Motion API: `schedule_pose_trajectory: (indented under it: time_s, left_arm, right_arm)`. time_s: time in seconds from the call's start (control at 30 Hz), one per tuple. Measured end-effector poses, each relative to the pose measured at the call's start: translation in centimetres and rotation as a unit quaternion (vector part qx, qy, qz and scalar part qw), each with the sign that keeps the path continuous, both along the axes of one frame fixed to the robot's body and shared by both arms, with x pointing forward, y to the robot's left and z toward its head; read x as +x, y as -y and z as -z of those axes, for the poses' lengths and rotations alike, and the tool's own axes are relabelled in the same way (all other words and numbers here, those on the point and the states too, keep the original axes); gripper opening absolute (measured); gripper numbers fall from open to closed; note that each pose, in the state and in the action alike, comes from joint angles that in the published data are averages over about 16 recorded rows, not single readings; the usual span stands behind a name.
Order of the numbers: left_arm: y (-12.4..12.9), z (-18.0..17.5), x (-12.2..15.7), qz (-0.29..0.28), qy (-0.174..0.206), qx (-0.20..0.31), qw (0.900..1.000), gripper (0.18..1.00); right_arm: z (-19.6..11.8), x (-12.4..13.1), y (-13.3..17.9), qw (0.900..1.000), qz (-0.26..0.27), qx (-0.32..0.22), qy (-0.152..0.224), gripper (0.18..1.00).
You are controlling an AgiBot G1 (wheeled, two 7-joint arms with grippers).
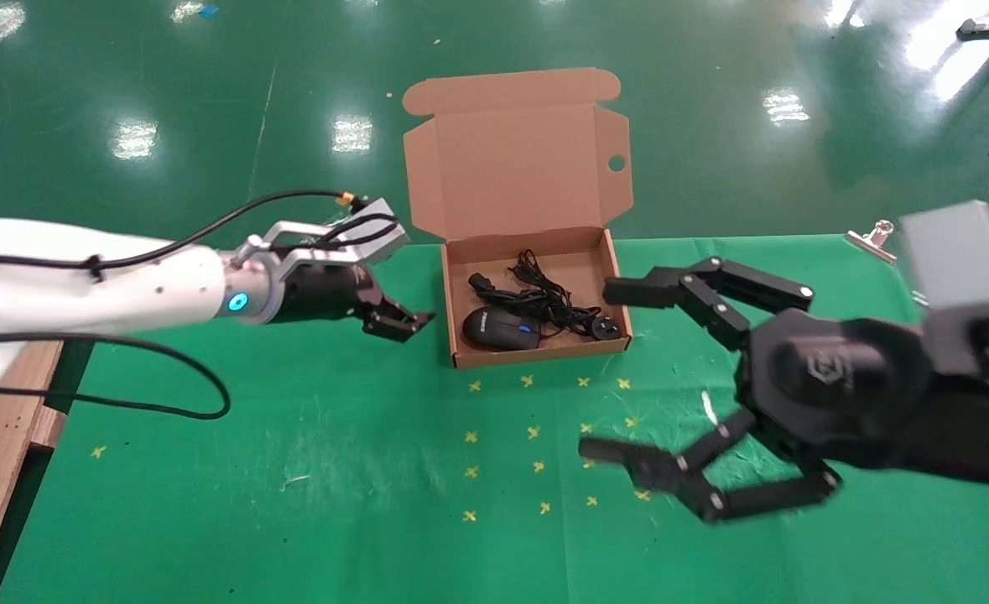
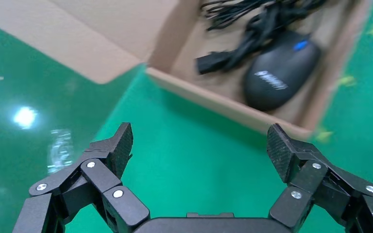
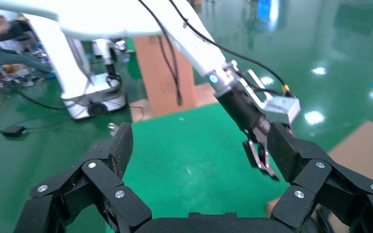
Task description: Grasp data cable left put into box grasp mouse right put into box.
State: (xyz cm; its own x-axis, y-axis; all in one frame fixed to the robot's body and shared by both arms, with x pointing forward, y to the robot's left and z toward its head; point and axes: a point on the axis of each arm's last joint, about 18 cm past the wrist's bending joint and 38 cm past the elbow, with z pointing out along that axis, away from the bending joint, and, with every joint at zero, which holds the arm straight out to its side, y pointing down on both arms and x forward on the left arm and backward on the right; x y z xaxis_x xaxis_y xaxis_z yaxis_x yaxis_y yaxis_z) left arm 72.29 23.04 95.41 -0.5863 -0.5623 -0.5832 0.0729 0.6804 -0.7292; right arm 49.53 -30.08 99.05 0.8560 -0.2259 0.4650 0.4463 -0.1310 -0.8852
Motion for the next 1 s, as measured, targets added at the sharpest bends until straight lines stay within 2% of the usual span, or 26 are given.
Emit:
schedule_pose_trajectory:
  time_s: [0.23,0.47,0.73,1.0]
  left_arm:
    - [-0.8,0.9,-2.7,0.049,-0.03,-0.056,0.9968,1.001]
    - [-1.7,1.0,-5.8,0.103,-0.045,-0.106,0.988,1.001]
    - [-2.8,0.3,-9.8,0.17,-0.045,-0.151,0.9729,1.001]
    - [-4.2,-0.9,-14.4,0.24,-0.029,-0.181,0.9533,1.001]
  right_arm:
    - [-0.1,-1.6,0.1,1.0,-0.022,-0.002,0.005,1.001]
    - [-0.2,-2.0,0.1,1.0,-0.027,-0.003,0.007,1.001]
    - [-0.2,-2.0,0.1,1.0,-0.027,-0.003,0.007,1.001]
    - [-0.2,-2.0,0.1,1.0,-0.027,-0.003,0.007,1.001]
